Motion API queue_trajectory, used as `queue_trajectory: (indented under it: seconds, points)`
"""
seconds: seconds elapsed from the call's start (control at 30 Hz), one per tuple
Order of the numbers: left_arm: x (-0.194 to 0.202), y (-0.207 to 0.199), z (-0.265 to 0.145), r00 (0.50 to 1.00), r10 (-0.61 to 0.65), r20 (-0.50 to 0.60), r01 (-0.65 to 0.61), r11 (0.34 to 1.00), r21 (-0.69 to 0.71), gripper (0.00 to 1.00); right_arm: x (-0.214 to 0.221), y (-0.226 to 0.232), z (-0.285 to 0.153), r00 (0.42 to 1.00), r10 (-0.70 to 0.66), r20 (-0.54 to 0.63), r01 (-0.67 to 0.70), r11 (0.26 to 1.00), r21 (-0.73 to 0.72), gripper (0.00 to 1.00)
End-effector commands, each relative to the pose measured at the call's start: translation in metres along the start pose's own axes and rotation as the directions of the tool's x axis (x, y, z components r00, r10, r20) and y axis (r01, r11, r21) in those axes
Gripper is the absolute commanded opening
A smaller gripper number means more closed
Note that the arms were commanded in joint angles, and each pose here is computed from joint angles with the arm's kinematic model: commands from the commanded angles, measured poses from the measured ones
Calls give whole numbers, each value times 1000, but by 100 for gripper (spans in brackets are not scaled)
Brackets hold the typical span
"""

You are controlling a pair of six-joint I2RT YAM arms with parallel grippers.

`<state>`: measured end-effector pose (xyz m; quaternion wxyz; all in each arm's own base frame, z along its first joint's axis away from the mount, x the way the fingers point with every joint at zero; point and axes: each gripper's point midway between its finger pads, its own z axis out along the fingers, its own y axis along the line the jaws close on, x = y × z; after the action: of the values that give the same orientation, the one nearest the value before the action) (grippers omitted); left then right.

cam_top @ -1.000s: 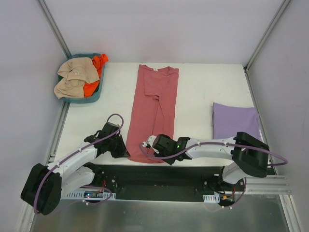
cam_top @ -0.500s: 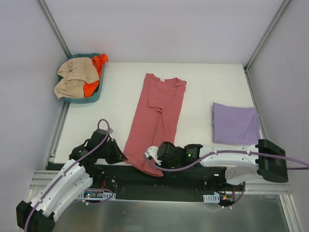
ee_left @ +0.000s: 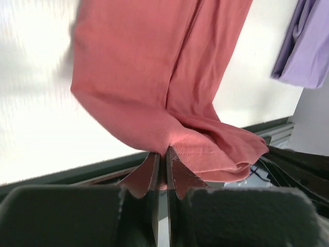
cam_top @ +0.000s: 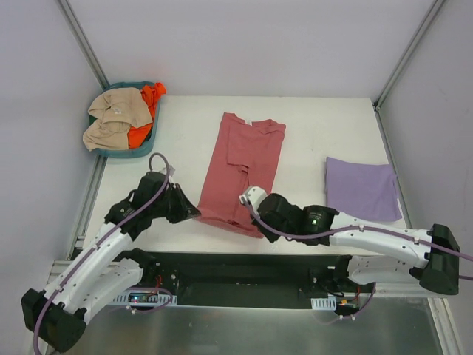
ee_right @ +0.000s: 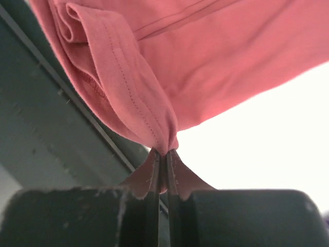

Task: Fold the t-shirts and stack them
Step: Fold the folded rectangular tshirt in 1/3 of the way

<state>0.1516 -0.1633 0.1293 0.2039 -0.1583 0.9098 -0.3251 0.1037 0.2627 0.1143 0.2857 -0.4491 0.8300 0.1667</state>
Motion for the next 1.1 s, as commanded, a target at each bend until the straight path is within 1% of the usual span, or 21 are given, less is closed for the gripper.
queue_trajectory:
  seconds: [0.0,0.1,0.2,0.37,0.5,0.67,0.83,1.07]
  points:
    - [-53,-38,2,983,102,153,-106,994,18,0,-37,-49,-24,990,56,128,-81,976,203,1]
    - [-75,-49,10,971,133,199,-134,991,-7,0,-50,-67,-27,985,52,167,-94,963,251,1]
    - [-93,-58,22,967,158,202,-156,987,-27,0,-61,-82,-22,980,65,190,-115,957,266,1]
    - [-121,-72,44,965,171,197,-166,985,-39,0,-72,-112,-15,979,81,189,-141,935,326,1]
    - [-141,-71,63,971,163,175,-155,986,-60,0,-80,-137,-5,975,121,185,-180,923,341,1]
    - [-153,-70,88,980,155,126,-147,987,-73,0,-85,-158,14,980,122,157,-171,921,350,1]
    - [-171,-61,108,982,148,119,-134,983,-122,0,-89,-181,34,974,175,143,-215,913,347,1]
    - [-182,-50,131,986,143,83,-129,980,-149,0,-79,-199,60,970,225,90,-242,897,369,1]
